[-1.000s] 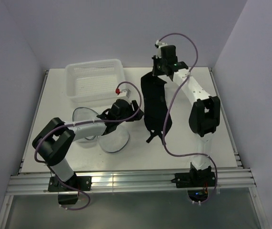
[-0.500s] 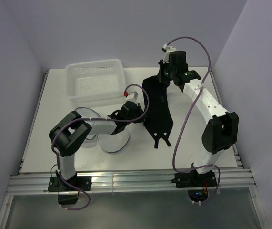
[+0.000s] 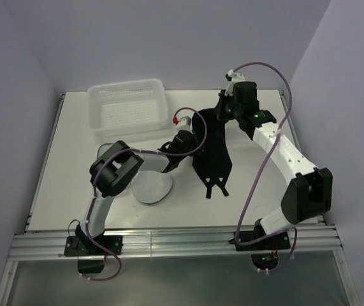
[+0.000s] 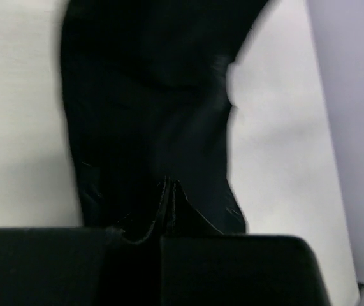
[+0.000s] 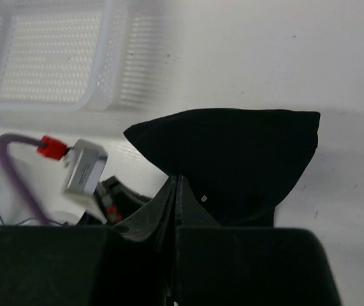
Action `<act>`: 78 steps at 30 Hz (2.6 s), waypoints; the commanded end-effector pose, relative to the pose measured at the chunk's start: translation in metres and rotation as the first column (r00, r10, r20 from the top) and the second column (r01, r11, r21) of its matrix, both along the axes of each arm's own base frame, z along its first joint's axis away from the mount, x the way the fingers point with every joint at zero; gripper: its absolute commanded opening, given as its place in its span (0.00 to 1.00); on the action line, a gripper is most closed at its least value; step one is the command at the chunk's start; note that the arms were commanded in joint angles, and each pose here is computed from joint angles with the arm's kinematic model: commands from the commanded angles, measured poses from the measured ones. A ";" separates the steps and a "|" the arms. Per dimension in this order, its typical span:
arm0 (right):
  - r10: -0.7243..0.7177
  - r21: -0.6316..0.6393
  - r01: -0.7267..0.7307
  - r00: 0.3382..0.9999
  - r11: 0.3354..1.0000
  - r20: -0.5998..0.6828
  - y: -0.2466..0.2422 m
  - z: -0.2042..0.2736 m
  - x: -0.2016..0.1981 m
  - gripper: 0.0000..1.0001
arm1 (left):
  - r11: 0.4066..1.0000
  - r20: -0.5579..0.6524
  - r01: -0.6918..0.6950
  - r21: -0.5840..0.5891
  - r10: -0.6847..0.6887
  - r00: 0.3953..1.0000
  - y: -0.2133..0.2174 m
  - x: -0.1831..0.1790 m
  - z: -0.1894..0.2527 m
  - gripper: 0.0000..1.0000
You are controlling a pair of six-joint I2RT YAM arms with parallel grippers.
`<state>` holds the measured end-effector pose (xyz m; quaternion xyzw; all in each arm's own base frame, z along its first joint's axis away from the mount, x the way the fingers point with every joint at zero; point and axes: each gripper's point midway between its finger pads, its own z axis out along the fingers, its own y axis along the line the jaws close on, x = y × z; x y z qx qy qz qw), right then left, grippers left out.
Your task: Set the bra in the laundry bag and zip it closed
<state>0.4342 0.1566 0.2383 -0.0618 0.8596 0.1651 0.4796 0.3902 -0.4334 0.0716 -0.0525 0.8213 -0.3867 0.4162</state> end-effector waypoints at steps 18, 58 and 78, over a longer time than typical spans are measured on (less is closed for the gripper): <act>-0.039 0.193 0.044 0.999 0.980 -0.027 0.011 -0.066 -0.140 0.00 | 0.942 0.036 -0.153 -0.298 0.171 0.985 0.008 0.029 0.035 0.00; -0.047 0.311 0.080 0.993 0.947 -0.111 -0.017 -0.099 -0.128 0.85 | 0.998 -0.034 0.055 0.043 -0.053 0.998 0.062 -0.038 0.014 0.85; 0.055 0.611 0.080 0.979 0.788 -0.199 -0.029 -0.152 -0.046 0.99 | 0.992 -0.069 0.081 0.094 -0.075 0.995 0.053 -0.009 0.000 0.80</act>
